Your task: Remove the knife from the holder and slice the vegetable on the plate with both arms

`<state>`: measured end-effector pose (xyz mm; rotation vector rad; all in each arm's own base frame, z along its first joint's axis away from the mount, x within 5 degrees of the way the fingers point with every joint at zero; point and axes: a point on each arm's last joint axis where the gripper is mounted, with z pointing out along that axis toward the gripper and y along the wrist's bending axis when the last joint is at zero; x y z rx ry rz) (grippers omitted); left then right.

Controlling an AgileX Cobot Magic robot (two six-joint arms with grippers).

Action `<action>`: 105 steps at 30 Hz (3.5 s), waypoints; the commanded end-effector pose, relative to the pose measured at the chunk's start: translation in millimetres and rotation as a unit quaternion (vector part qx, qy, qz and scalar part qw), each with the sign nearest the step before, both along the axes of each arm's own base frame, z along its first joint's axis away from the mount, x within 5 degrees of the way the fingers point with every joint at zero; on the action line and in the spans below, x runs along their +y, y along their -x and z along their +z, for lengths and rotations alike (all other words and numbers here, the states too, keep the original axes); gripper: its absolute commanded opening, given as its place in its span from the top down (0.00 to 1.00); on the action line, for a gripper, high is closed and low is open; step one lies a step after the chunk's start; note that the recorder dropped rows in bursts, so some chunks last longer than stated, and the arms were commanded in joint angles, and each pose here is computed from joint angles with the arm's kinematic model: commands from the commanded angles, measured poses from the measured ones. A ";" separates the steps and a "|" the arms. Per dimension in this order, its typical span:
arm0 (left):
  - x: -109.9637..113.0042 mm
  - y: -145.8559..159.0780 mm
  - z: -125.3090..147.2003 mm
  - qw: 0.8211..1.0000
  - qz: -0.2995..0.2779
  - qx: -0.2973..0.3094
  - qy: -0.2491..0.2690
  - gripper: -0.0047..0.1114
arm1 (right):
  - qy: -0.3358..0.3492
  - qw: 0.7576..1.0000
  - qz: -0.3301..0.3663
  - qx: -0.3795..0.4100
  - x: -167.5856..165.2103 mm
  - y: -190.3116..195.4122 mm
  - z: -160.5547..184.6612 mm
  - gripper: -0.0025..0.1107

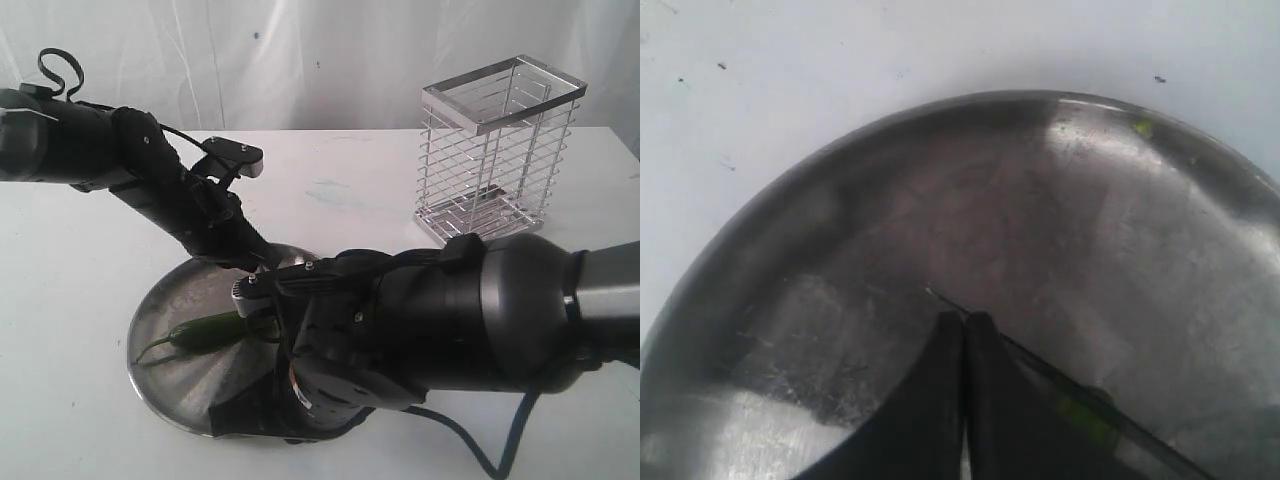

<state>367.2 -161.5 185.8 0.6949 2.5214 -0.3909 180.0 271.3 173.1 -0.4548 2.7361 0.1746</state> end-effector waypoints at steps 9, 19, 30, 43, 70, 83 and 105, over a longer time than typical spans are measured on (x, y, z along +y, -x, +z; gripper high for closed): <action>0.9 -2.2 3.9 1.000 0.001 -0.016 -0.001 0.96 | -0.006 1.000 0.007 0.009 1.5 2.1 0.4 0.98; 1.2 -5.4 5.4 0.999 0.015 -0.030 0.004 0.96 | -0.005 1.000 0.009 0.009 1.5 2.1 0.4 0.98; -2.2 -2.1 4.6 1.000 -0.001 -0.015 0.018 0.96 | -0.015 1.000 0.014 0.003 3.4 1.4 1.1 0.98; -7.0 0.3 3.0 0.999 -0.037 -0.011 0.032 0.96 | -0.006 1.000 0.020 -0.003 2.4 0.5 1.1 0.98; 1.8 6.9 -63.1 0.999 -0.045 0.018 -0.023 0.96 | 0.038 0.999 0.034 0.007 5.2 -4.5 -29.9 0.98; 4.6 2.6 -12.1 0.996 -0.030 -0.079 -0.012 0.96 | 0.039 0.999 0.034 0.007 4.9 -4.4 -30.0 0.98; 1.6 8.0 -48.5 0.998 -0.057 -0.001 -0.021 0.96 | 0.038 0.999 0.033 0.008 5.1 -4.2 -30.0 0.98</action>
